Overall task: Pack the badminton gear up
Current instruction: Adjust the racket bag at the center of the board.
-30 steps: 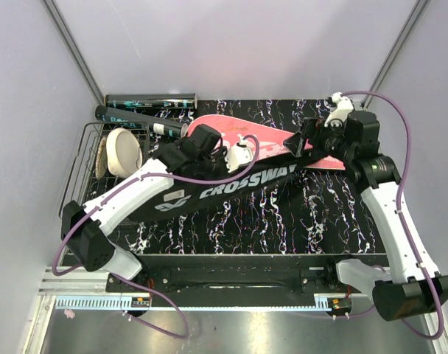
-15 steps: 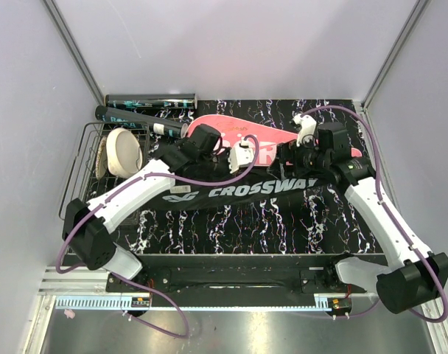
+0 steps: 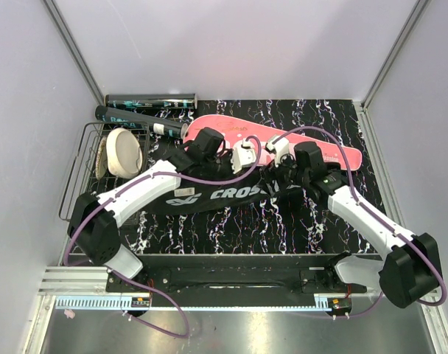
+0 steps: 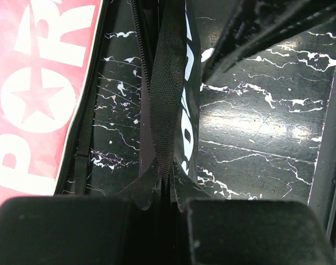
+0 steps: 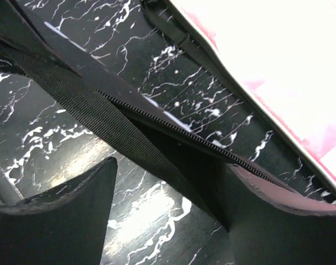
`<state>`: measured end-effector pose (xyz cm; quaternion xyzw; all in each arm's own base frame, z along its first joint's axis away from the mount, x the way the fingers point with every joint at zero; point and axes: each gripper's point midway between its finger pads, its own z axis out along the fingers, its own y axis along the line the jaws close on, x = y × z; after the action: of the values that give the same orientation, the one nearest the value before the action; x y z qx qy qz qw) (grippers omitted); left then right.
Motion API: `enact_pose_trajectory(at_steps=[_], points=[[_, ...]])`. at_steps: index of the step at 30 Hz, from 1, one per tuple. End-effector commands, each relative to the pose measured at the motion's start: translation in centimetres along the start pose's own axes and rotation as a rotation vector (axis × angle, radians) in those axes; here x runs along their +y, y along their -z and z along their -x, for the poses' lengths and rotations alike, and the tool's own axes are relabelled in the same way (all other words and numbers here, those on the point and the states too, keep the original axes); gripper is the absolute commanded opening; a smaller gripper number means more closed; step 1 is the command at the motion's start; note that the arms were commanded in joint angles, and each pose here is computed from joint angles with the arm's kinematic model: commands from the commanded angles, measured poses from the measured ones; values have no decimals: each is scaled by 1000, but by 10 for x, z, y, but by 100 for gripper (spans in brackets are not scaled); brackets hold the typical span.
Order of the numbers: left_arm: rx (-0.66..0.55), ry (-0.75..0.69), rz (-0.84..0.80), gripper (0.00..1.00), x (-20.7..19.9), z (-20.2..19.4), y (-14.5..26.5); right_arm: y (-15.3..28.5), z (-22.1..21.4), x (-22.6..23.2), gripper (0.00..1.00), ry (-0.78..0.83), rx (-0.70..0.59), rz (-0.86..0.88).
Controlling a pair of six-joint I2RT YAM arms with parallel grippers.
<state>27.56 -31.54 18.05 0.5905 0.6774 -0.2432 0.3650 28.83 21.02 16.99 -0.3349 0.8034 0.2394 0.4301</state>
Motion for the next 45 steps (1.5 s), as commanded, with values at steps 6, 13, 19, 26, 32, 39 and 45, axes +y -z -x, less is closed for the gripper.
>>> enact_pose_trajectory(at_steps=[6,13,19,26,32,39,45], points=[[-199,122,146,53,31,59,17,-2,43,-31,2,239,-140,-155],[-154,340,383,82,36,24,76,1,35,-37,0,279,-141,-201],[-219,429,671,99,86,7,153,8,36,-33,0,309,-169,-235],[-214,710,507,95,139,-28,131,18,49,-23,0,367,-208,-246],[-238,533,421,90,171,-18,108,27,62,-14,0,402,-260,-258],[-254,5,384,91,188,11,113,23,61,-2,0,432,-250,-235],[-175,-29,187,91,206,9,81,31,61,1,0,473,-235,-272]])
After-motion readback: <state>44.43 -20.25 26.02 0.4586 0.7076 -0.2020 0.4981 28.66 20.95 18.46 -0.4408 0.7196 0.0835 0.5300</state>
